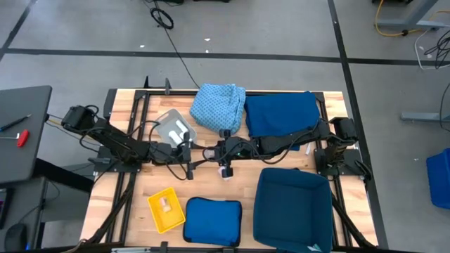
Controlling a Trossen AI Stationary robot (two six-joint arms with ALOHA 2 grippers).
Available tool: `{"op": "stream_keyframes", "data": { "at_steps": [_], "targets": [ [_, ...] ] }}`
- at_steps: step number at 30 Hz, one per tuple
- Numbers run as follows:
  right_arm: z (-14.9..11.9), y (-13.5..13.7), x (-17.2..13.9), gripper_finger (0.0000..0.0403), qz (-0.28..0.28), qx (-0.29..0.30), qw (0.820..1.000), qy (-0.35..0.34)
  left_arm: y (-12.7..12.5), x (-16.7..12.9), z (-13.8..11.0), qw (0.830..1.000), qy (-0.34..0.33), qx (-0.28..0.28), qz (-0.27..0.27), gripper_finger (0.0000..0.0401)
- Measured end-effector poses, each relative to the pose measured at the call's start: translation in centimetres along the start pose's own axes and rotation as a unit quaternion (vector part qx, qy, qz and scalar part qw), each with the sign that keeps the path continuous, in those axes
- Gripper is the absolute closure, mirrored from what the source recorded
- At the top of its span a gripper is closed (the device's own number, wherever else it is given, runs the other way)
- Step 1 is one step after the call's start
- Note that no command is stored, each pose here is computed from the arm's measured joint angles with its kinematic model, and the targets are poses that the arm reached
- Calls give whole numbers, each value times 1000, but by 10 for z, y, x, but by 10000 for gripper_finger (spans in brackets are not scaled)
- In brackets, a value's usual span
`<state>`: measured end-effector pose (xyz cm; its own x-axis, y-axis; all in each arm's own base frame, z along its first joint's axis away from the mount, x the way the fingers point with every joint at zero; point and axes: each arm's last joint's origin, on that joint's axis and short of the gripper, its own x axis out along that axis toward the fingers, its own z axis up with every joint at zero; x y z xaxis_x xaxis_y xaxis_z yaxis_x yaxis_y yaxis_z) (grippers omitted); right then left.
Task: Pick & place medical supplies in basket/bin
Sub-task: Put the top white medicine bottle into the yellow bin
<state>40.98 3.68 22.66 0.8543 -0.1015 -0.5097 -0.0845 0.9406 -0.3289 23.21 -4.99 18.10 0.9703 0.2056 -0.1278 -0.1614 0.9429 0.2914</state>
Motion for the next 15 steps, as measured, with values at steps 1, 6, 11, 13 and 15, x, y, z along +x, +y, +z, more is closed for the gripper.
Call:
{"op": "stream_keyframes", "data": {
  "at_steps": [1, 6, 11, 13, 15],
  "targets": [
    [0, 0, 0, 267, 0, 0, 1000, 0, 0, 0, 0, 1000, 0, 1, 0, 210],
    [-1, 0, 0, 270, 2, -1, 1000, 4, 0, 0, 0, 1000, 1, 4, 2, 228],
    [-2, 0, 0, 270, 2, -1, 1000, 6, 0, 0, 0, 1000, 1, 9, 4, 251],
    [-2, 1, 0, 270, 3, -1, 1000, 6, 0, 0, 0, 1000, 1, 10, 4, 253],
    [-2, 0, 0, 270, 2, -1, 1000, 6, 0, 0, 0, 1000, 0, 13, 4, 253]
  ]
}}
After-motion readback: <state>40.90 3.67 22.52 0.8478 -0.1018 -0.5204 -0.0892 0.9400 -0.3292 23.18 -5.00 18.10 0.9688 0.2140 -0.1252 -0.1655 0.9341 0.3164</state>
